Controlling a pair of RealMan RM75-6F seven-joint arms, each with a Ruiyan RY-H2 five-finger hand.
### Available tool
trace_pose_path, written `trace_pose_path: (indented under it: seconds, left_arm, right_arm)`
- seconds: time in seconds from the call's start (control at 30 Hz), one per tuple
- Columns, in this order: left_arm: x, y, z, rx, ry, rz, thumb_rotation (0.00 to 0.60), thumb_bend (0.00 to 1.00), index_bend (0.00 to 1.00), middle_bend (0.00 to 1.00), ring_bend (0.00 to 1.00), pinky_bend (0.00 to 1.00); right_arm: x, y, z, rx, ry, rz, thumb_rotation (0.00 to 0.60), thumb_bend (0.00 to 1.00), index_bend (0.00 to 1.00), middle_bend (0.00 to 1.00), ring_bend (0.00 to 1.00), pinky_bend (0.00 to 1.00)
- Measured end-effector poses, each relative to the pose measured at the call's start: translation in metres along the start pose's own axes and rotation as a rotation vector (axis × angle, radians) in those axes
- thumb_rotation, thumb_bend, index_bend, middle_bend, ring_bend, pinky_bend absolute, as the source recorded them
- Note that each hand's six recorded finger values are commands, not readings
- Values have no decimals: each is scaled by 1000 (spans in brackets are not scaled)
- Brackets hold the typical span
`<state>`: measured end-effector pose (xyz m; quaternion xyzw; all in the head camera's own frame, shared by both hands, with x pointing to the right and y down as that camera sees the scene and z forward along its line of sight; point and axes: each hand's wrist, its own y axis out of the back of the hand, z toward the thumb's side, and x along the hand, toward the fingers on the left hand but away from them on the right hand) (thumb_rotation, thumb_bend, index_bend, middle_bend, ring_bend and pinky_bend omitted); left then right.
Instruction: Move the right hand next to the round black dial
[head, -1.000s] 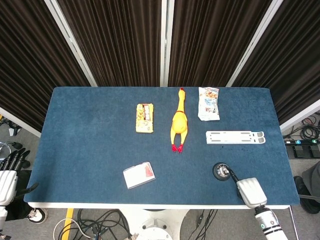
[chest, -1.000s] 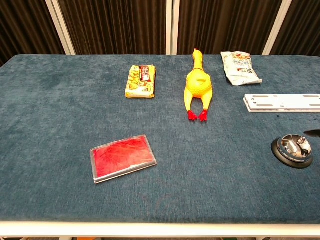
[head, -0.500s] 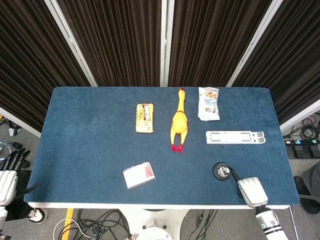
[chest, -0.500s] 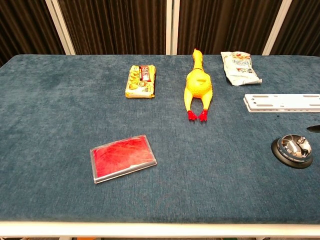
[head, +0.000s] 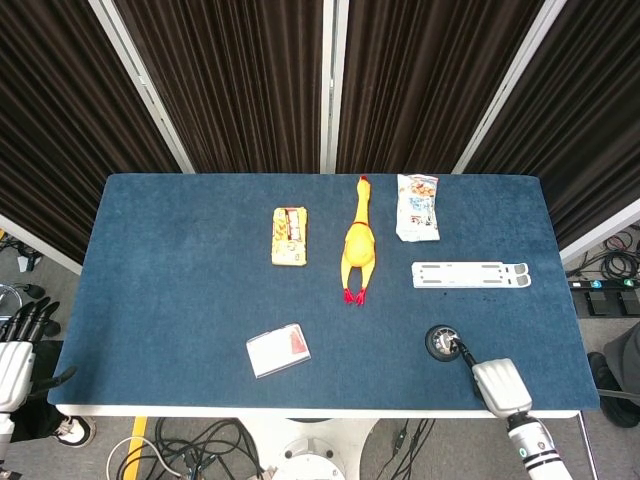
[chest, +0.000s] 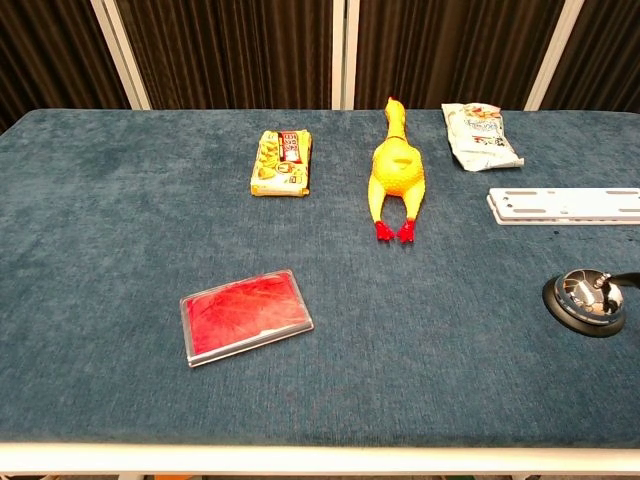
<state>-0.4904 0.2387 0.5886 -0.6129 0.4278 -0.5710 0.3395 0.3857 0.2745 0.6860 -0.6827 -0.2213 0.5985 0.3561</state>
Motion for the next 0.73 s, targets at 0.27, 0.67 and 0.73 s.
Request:
trace_pose_path:
  seconds: [0.27,0.67,0.73]
  left_arm:
    - [1,0,3,2,-6,2,600,114,85,29,0,148]
    - [2,6,12,12,-23,4,600,114,85,29,0,148]
    - [2,8,12,14,-23,7,600,114,85,29,0,148]
  right_arm:
    - [4,39,-9,-39,-13,-171,600,1000,0,879,837,714]
    - [22,94,-69,-115,-169,-366,600,96,0,16,8,24]
    - [22,93,-74,-128,-195,-329,600,42,0,0,0,0]
